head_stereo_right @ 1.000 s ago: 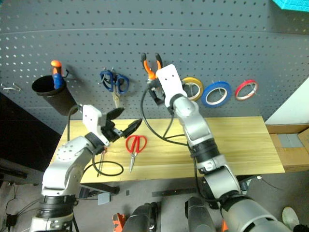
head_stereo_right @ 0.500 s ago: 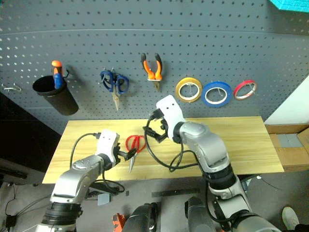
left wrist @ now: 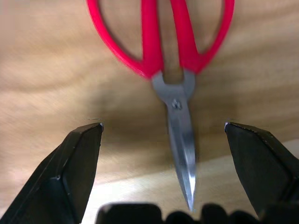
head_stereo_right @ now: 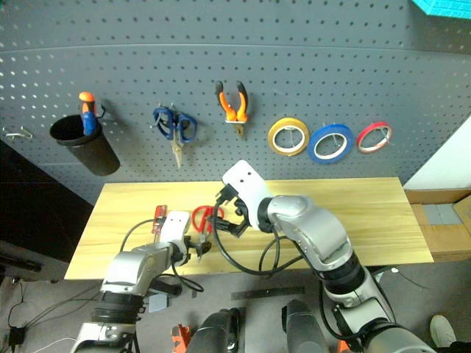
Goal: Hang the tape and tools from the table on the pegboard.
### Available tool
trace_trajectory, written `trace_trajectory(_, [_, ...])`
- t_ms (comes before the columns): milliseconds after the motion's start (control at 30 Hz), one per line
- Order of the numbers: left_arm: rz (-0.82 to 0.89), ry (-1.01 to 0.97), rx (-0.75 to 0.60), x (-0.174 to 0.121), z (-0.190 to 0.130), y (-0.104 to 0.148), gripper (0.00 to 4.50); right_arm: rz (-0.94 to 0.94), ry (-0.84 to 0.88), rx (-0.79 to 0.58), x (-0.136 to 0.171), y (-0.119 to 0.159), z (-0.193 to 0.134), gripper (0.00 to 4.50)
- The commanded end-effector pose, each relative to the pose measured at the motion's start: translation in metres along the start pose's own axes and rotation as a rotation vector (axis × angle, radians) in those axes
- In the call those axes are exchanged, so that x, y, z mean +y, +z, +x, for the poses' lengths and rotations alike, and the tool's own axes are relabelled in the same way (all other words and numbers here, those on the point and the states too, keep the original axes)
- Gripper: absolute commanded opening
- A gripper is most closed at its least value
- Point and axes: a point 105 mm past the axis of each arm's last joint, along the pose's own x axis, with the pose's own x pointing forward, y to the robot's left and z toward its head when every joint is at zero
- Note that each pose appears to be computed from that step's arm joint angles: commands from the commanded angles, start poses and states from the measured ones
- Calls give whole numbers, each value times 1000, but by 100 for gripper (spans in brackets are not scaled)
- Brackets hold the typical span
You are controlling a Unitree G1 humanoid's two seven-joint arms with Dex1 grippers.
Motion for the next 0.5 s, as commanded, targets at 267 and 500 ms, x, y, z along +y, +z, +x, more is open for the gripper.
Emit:
trace_trajectory(267, [-19, 8, -71, 3, -1, 11, 134, -93, -26, -18, -3, 5, -14, 450])
trace_trajectory(500, [-3, 15, -147, 7, -4, 18, 2, -131, -53, 15, -14, -1, -30, 450])
